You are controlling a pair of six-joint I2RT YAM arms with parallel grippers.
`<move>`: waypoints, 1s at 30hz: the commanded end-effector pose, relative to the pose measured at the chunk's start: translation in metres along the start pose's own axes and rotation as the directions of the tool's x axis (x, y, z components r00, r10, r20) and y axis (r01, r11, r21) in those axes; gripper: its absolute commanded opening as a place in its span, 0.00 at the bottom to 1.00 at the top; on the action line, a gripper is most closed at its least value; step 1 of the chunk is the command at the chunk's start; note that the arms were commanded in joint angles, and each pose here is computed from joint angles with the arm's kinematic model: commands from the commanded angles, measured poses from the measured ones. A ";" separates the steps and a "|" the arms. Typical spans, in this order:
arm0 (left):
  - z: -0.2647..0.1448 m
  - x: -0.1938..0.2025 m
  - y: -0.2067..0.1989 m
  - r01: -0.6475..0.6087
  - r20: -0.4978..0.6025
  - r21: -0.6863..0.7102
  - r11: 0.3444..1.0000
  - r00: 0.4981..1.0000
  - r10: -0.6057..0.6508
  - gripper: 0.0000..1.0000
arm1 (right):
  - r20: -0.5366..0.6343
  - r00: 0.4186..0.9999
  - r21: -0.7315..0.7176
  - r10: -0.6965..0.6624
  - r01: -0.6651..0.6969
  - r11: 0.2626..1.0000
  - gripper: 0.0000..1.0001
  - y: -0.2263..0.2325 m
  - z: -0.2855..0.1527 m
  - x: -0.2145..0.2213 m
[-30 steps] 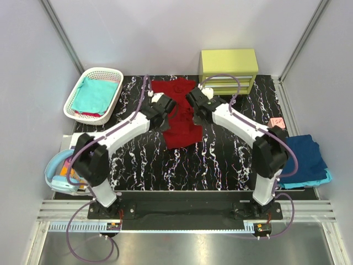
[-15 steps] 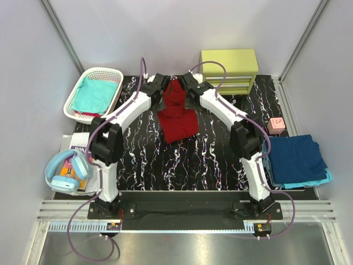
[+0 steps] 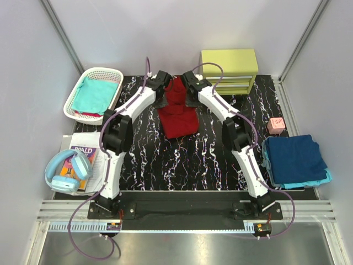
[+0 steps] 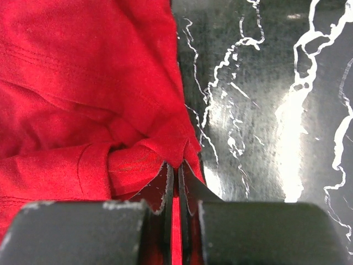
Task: Fold and stack the t-shirts
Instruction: Fold the folded rectangular tshirt in 1/3 of the way
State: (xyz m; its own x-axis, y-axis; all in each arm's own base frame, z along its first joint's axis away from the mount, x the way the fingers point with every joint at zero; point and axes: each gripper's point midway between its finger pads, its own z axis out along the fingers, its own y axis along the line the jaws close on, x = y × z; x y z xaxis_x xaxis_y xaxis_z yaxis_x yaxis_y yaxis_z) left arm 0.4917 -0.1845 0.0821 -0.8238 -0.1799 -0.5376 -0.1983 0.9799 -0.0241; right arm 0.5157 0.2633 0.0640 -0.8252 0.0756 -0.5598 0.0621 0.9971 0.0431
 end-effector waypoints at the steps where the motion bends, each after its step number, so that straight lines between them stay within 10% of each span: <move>1: -0.009 -0.031 0.003 0.030 0.059 0.027 0.999 0.998 -0.032 0.00 | 0.036 0.999 -0.043 -0.003 0.004 0.999 0.00 0.009 -0.006 -0.018; 16: 0.009 -0.041 0.007 0.034 0.060 0.025 0.999 0.998 -0.035 0.04 | 0.069 0.998 -0.104 -0.003 0.010 0.995 0.00 0.024 -0.002 -0.032; 23: 0.004 -0.040 0.009 0.060 0.069 0.023 0.998 0.996 -0.062 0.69 | 0.086 0.996 -0.072 -0.027 0.033 0.997 0.81 0.016 -0.005 -0.035; 30: -0.053 -0.038 0.012 0.073 0.138 0.063 0.995 0.987 -0.082 0.86 | 0.137 0.990 -0.012 -0.025 0.027 1.000 0.88 -0.009 -0.061 -0.048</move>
State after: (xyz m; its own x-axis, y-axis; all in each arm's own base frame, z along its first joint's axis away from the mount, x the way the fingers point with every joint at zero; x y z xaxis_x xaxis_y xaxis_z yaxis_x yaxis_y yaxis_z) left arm 0.4955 -0.1619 0.0683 -0.8260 -0.2107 -0.5228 -0.2375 0.9712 -0.0162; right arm 0.5248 0.2668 0.0628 -0.8205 0.0281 -0.5710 0.0104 0.9994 0.0343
